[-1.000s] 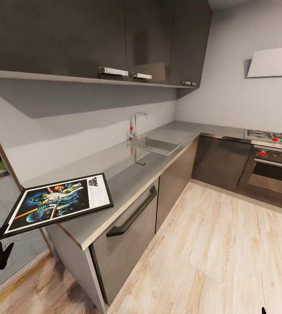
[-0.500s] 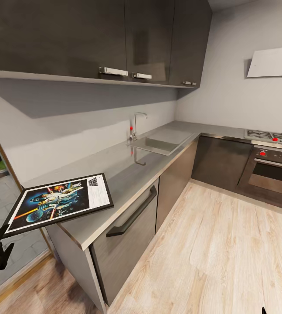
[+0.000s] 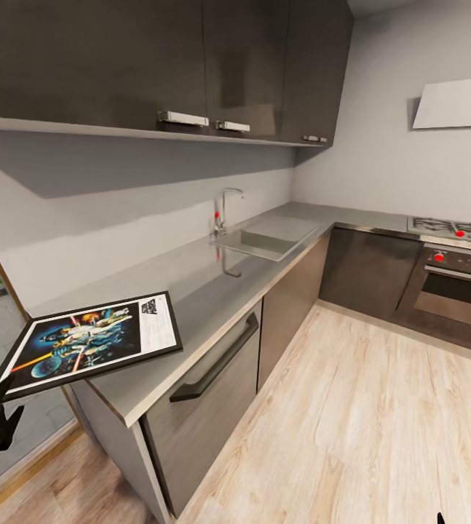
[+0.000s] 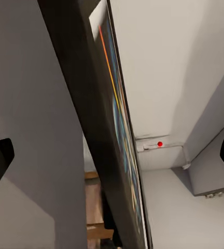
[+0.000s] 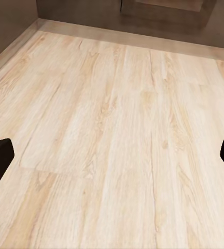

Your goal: Pick up the poster from the kitchen countertop and hang it on one of the wall nails in the kitchen.

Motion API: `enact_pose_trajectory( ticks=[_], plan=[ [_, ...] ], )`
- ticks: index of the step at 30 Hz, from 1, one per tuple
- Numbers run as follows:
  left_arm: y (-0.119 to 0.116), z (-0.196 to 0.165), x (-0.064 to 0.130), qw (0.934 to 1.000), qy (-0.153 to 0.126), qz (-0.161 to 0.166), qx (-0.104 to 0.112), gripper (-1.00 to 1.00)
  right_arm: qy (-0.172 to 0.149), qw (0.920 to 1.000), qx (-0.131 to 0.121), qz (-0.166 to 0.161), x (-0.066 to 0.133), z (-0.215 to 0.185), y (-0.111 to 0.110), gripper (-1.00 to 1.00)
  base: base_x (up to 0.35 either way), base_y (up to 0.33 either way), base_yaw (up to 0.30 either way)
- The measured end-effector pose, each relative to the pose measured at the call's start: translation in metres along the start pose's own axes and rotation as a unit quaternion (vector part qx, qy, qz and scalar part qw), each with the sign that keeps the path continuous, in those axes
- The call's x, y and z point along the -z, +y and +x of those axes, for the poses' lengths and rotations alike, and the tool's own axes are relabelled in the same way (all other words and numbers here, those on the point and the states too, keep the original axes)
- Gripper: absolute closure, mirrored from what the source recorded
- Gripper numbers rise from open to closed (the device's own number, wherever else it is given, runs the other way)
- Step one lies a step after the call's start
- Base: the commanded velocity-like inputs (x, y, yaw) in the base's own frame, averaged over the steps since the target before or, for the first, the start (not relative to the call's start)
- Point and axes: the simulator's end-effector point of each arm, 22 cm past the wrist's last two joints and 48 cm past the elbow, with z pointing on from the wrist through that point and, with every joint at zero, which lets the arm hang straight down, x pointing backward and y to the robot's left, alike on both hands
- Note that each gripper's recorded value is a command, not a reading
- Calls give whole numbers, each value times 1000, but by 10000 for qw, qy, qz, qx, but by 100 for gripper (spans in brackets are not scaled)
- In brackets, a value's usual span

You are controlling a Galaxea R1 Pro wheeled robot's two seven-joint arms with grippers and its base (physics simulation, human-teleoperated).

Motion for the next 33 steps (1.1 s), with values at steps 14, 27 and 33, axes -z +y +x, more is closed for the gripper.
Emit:
enact_pose_trajectory(
  ticks=[14, 27, 33],
  plan=[
    [9, -1, 1, 10000, -12, -97, 12, -100, -2, 10000, 0, -2, 0, 0, 0, -100, 70, -1, 0],
    [10, -2, 1, 9999, -18, -100, 12, -100, 0, 10000, 1, -2, 0, 0, 0, -100, 28, 0, 0],
    [10, -2, 1, 9999, -19, -99, 12, -100, 10, 10000, 0, -1, 0, 1, 0, -100, 1, 0, 0]
  ],
)
